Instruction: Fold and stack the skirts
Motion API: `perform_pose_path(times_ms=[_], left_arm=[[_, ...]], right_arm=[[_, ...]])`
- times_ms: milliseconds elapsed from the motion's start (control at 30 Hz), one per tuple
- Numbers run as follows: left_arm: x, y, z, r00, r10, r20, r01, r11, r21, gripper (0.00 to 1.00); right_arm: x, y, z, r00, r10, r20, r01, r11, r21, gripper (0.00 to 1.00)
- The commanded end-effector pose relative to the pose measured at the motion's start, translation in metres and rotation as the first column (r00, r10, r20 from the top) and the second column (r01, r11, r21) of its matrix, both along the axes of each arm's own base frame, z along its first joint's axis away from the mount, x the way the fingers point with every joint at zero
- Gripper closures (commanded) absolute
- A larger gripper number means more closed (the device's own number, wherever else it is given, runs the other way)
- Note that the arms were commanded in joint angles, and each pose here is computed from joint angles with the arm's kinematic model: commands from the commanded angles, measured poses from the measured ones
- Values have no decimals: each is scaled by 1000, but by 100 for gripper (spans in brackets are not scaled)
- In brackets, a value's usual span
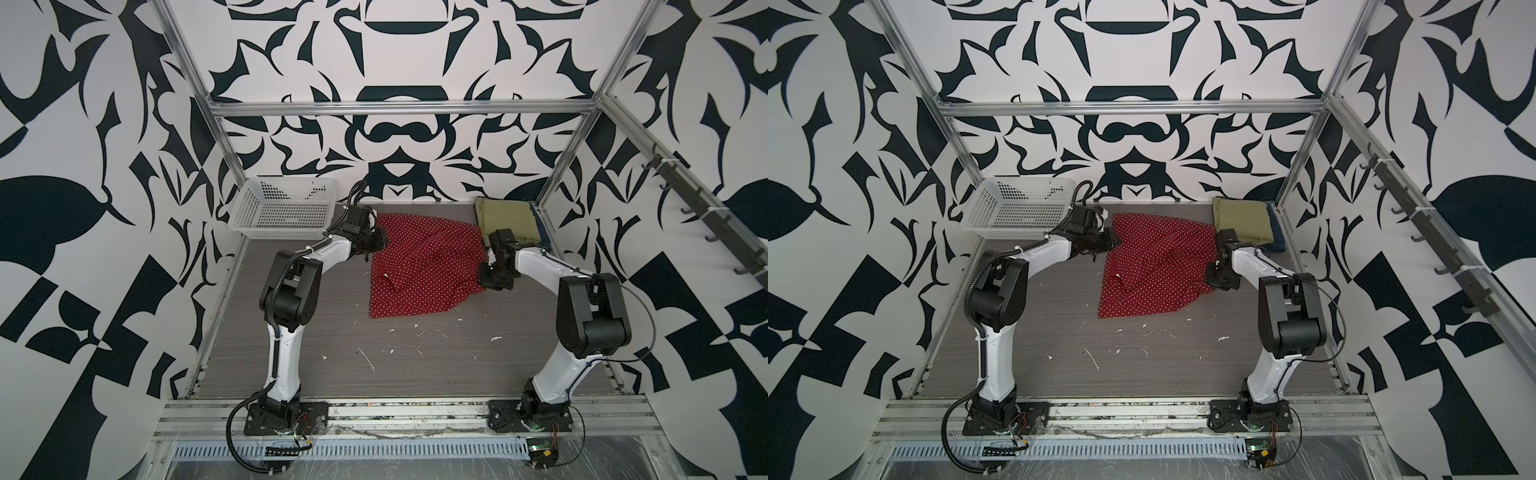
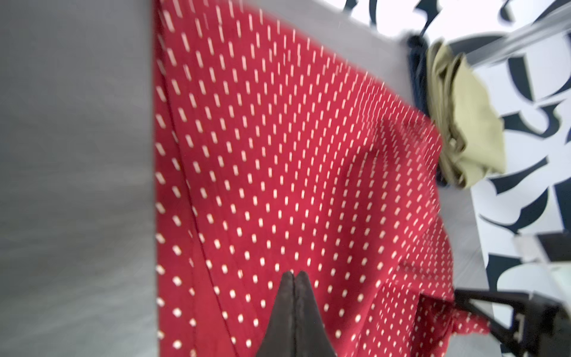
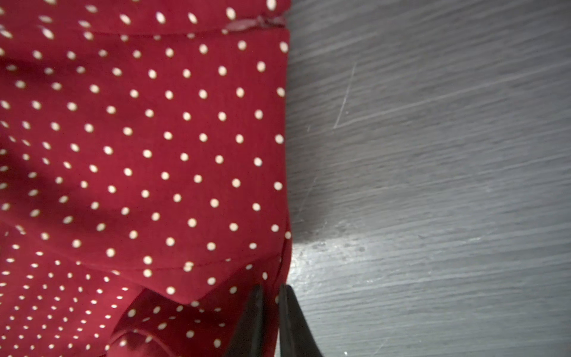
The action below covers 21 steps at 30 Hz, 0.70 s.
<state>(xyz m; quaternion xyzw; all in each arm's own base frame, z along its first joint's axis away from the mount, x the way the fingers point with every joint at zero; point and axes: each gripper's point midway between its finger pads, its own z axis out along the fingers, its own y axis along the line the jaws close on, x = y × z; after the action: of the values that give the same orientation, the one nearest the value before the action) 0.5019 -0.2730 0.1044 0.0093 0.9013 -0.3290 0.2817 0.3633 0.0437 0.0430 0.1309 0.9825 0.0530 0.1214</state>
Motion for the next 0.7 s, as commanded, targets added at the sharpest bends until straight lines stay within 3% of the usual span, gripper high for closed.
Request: perform_pose_path(times_ms=[0,33,133,167,267,467,667], left_arm=[[-6,3,-13,997,1,-82,3,999,43,84],[-12,1,-18,995,9,-99,-4,999,51,66],[-39,-3,-37,992,19,-124,-9,997,79,44],[-45,-2,-44,990,25,-139,-14,996,84,43],[-58,2,-67,976,44,-212,-23,995,99,49],[-63,-12,-75,973,10,-229,6,998,69,56],[-67,-25,-79,969,-18,-246,25,999,26,80]], right_arm=[[4,-2,16,998,-18,53,18,1000,9,84],[4,-1,16,999,-18,52,17,1000,10,84],[4,-1,13,999,-20,49,20,1000,16,84],[4,0,12,999,-19,48,18,1000,17,84],[4,2,11,999,-18,45,16,999,28,83],[6,0,14,999,-15,48,14,1000,16,84],[8,1,13,999,-18,50,16,1000,23,84]])
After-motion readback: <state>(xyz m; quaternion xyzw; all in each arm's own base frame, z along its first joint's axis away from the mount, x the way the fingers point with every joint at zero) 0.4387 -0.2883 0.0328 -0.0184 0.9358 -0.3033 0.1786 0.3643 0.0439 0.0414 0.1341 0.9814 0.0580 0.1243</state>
